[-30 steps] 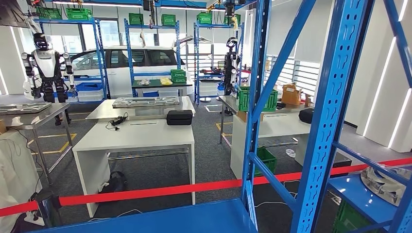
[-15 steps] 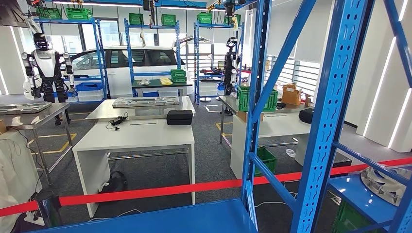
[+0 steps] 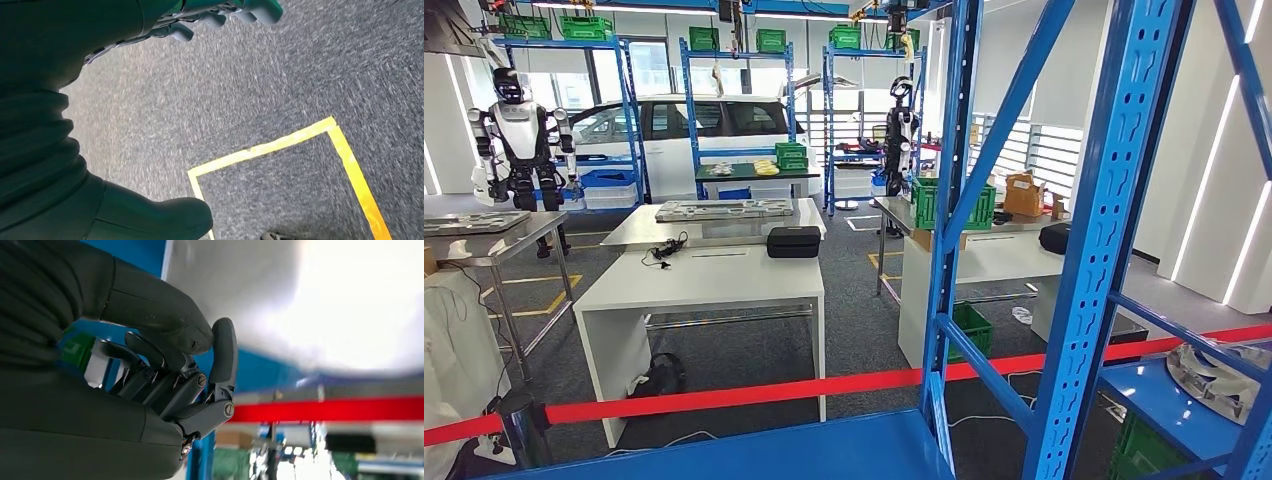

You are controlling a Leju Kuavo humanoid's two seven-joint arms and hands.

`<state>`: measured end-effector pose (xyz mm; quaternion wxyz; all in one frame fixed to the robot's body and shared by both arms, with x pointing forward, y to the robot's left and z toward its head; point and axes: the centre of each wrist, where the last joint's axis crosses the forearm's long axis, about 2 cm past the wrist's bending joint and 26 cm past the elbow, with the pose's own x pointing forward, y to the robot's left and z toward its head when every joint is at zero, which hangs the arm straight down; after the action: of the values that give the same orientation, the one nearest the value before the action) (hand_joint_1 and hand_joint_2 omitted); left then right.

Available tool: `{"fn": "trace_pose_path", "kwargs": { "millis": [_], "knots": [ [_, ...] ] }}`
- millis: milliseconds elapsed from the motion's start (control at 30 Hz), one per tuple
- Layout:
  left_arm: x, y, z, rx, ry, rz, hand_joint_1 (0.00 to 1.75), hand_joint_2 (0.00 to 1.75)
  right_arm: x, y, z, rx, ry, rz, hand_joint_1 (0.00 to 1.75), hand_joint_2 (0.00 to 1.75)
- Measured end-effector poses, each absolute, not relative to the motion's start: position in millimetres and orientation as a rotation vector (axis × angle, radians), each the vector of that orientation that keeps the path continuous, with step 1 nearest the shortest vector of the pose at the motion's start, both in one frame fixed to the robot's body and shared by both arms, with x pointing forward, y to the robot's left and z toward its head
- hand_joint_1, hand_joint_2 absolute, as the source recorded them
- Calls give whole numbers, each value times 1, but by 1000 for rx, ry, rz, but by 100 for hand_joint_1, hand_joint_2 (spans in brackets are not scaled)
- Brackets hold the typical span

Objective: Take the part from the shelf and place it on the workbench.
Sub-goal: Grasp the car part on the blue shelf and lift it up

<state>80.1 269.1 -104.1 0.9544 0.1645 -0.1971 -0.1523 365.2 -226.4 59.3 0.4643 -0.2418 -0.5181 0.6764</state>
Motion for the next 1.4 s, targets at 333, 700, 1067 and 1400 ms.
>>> {"fn": "trace_pose_path", "kwargs": {
  "millis": [333,700,1067,1400],
  "knots": [
    [77,268,-105,328,-398,-283,0,175,375,-228,71,-657,-1315,1641,175,175],
    [76,268,-105,317,-392,-276,0,175,381,-220,87,-710,-1442,1641,175,175],
    [77,268,-105,313,-419,-297,0,175,378,-189,118,-671,-1641,1641,131,175],
    [83,269,-103,338,-478,-317,0,175,371,-183,115,-617,-1685,1646,0,175]
  ]
}}
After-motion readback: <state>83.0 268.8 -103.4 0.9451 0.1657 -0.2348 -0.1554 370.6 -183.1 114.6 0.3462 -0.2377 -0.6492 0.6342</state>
